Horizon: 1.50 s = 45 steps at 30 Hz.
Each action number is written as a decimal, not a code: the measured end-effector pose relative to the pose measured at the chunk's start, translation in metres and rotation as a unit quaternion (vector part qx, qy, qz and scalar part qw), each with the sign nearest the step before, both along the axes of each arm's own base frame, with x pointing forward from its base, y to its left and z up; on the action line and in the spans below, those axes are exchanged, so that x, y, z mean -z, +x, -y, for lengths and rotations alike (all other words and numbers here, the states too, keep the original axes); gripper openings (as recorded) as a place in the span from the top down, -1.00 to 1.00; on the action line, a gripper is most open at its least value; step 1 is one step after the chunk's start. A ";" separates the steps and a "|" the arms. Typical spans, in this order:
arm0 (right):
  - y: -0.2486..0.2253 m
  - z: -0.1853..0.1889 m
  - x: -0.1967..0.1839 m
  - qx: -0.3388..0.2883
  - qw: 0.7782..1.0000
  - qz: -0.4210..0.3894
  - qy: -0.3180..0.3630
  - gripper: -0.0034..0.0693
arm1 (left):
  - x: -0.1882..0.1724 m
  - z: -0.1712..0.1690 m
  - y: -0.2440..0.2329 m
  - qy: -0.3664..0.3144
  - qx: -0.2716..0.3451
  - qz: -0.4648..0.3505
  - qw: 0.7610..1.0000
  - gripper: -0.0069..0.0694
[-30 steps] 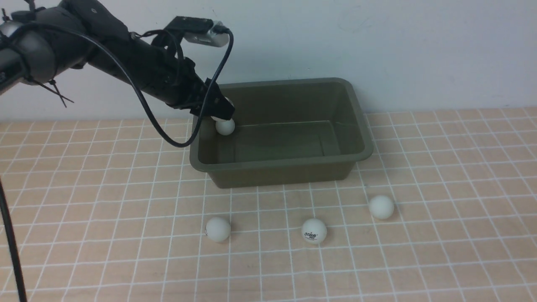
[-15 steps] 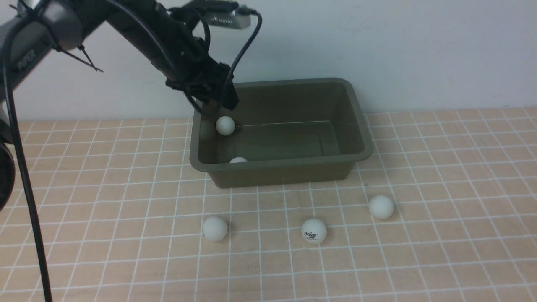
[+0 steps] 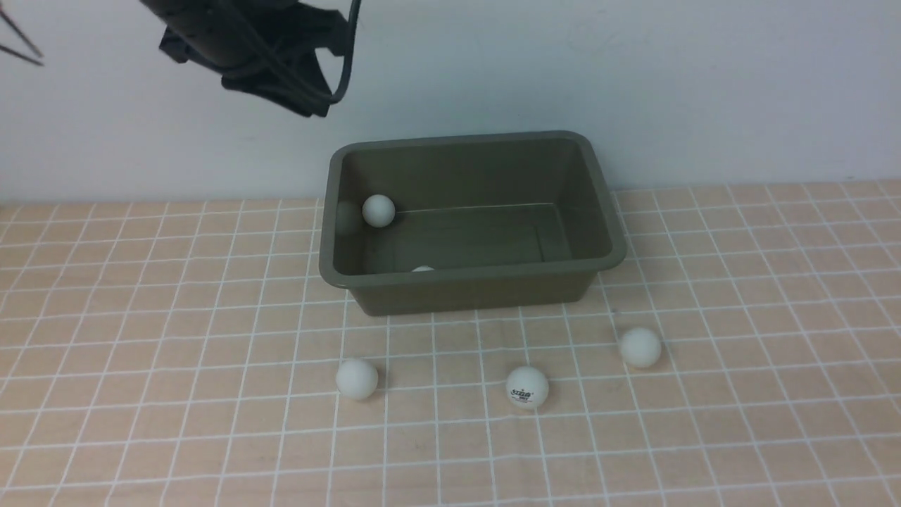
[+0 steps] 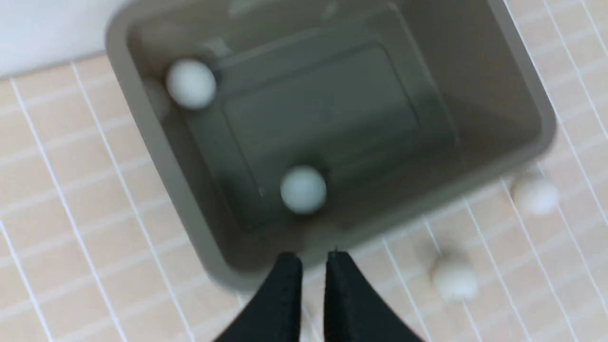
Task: Put the table tennis balls into the box on the light coffee tablecloth.
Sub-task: 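Reach for and grasp a ping pong ball on the table beside the basket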
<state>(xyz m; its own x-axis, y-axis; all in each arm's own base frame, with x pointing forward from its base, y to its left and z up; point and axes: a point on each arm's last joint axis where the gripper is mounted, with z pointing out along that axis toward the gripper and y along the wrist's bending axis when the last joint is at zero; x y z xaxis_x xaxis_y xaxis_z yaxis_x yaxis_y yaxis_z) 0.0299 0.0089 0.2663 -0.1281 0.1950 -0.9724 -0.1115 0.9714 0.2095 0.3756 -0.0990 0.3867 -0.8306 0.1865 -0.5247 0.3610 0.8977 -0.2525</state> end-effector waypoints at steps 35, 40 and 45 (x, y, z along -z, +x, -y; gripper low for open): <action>0.000 0.000 0.000 0.000 1.000 0.000 0.000 0.94 | 0.172 0.018 -0.050 0.045 0.095 -0.085 0.991 -0.22; 0.000 0.000 0.000 0.000 1.000 0.001 0.000 0.94 | 0.182 0.033 -0.052 0.085 0.057 -0.090 0.991 -0.22; 0.000 0.000 0.000 0.000 1.000 0.002 0.000 0.94 | 0.185 0.035 -0.051 0.124 0.038 -0.080 0.988 -0.22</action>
<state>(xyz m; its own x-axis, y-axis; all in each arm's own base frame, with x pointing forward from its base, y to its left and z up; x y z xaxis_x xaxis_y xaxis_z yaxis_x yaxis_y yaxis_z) 0.0300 0.0088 0.2666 -0.1251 0.1955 -0.9727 -0.1117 0.9714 0.2096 0.3243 -0.1338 0.2021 -0.8779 0.3587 -0.3173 0.4038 0.9106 -0.0878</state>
